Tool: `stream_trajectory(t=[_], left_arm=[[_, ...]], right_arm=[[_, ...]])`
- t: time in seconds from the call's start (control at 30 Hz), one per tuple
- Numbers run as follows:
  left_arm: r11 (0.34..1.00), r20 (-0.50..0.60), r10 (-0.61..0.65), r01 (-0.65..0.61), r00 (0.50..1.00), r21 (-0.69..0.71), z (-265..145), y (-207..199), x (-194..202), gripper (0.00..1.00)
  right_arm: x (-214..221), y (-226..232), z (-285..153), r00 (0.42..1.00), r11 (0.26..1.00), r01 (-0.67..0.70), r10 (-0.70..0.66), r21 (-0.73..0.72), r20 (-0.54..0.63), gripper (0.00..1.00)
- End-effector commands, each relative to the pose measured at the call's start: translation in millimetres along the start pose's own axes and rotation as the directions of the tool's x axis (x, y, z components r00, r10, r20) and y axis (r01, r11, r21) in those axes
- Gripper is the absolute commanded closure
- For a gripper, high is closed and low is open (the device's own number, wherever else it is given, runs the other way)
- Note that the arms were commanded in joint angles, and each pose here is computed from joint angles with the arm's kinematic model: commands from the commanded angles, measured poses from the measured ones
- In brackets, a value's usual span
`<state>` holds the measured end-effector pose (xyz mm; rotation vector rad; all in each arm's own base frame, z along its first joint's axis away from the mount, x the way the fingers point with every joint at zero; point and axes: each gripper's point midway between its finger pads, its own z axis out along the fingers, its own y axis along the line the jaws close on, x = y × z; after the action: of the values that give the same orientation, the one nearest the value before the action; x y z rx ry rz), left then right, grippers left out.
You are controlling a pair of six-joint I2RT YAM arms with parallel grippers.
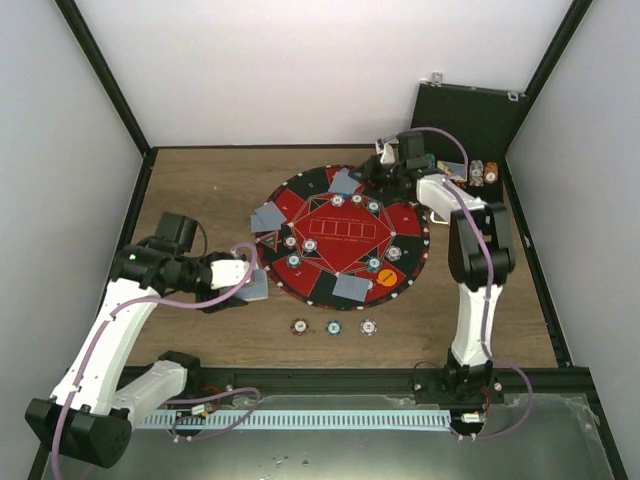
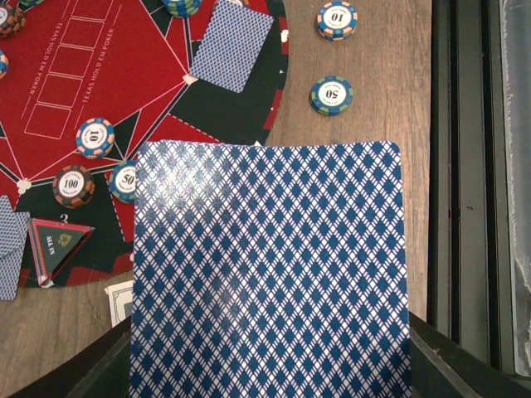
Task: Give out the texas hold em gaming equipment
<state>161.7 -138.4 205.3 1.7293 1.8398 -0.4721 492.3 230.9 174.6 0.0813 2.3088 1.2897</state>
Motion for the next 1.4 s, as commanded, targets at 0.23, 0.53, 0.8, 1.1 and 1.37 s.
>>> stream_trajectory(t=[0.23,0.53,0.8,1.1,1.37], left_arm=[[1.000,0.032,0.009,-0.009,0.999,-0.010,-5,6,-11,0.96],[1.000,0.027,0.000,0.000,1.000,-0.006,-3,7,-10,0.96],[1.000,0.032,-0.003,0.003,1.000,-0.021,-6,6,-11,0.96],[0.999,0.039,0.000,0.001,0.999,-0.038,-9,4,-12,0.96],[0.999,0.051,-0.001,0.002,0.999,-0.037,-11,-1,-13,0.96]], right_arm=[[-83,-71,66,0.999,0.994,-0.014,0.008,0.111,0.051,0.93],[-88,-91,64,0.998,0.975,-0.004,-0.010,0.224,0.060,0.70],[-100,-63,9,0.988,0.927,0.059,-0.107,0.371,0.110,0.44],[-42,27,-46,0.980,0.959,0.109,-0.147,0.261,0.131,0.27],[141,125,-54,0.987,0.987,0.147,-0.151,-0.068,-0.058,0.09]])
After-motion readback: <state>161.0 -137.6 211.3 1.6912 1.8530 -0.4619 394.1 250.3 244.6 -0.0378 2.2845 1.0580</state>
